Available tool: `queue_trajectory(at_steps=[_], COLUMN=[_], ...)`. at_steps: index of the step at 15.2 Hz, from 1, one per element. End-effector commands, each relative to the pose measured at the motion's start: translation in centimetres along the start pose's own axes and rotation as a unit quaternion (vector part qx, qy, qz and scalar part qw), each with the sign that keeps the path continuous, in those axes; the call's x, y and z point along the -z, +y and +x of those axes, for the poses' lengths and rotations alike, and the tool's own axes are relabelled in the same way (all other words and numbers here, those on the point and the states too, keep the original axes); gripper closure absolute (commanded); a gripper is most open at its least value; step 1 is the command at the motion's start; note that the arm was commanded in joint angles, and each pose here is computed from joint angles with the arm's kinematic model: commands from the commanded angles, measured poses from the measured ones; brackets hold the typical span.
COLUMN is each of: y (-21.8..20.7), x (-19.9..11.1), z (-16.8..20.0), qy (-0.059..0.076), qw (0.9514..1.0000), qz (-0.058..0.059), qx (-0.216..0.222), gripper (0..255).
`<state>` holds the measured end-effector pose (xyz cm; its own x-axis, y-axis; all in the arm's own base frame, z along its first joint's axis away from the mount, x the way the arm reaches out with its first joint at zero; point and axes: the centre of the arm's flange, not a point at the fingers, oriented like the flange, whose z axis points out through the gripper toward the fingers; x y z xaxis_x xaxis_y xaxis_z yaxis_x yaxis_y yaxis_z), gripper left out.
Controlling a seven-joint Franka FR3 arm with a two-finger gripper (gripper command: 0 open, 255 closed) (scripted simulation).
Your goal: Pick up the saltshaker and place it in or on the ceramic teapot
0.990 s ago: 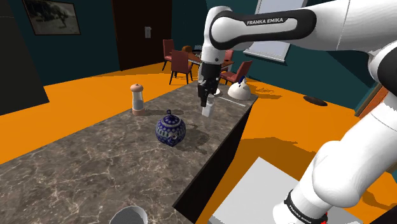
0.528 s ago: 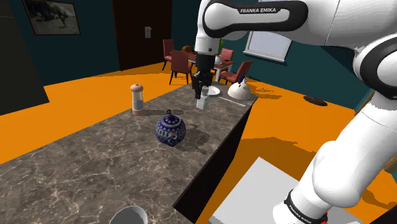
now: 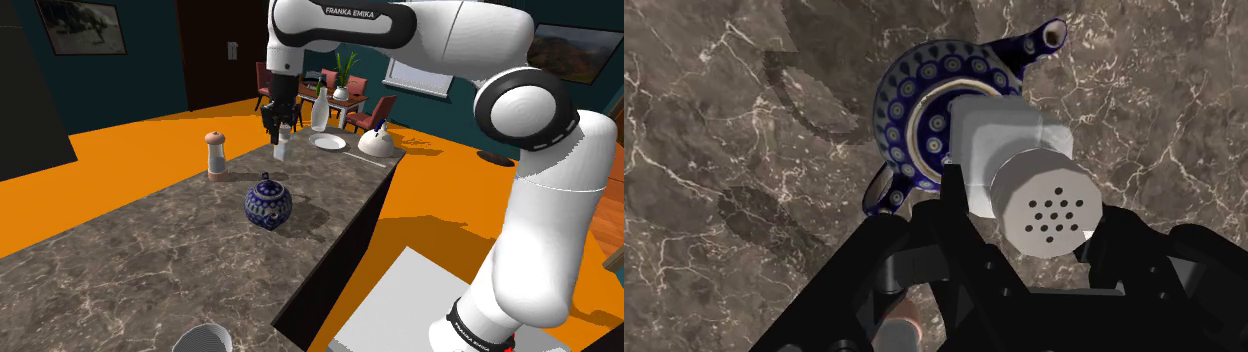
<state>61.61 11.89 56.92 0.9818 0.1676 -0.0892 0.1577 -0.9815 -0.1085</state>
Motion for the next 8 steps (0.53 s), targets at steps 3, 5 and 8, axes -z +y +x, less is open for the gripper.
queue_trajectory(at_steps=[3,5,8], y=[-1.2,-1.1,-0.9], x=[0.0,-1.0,-2.6], z=[3.4,3.5,3.7], qy=[0.000,0.000,0.000], qw=[1.0000,1.0000,1.0000], qz=[0.000,0.000,0.000], qx=[0.000,0.000,0.000], gripper=[255,255,255])
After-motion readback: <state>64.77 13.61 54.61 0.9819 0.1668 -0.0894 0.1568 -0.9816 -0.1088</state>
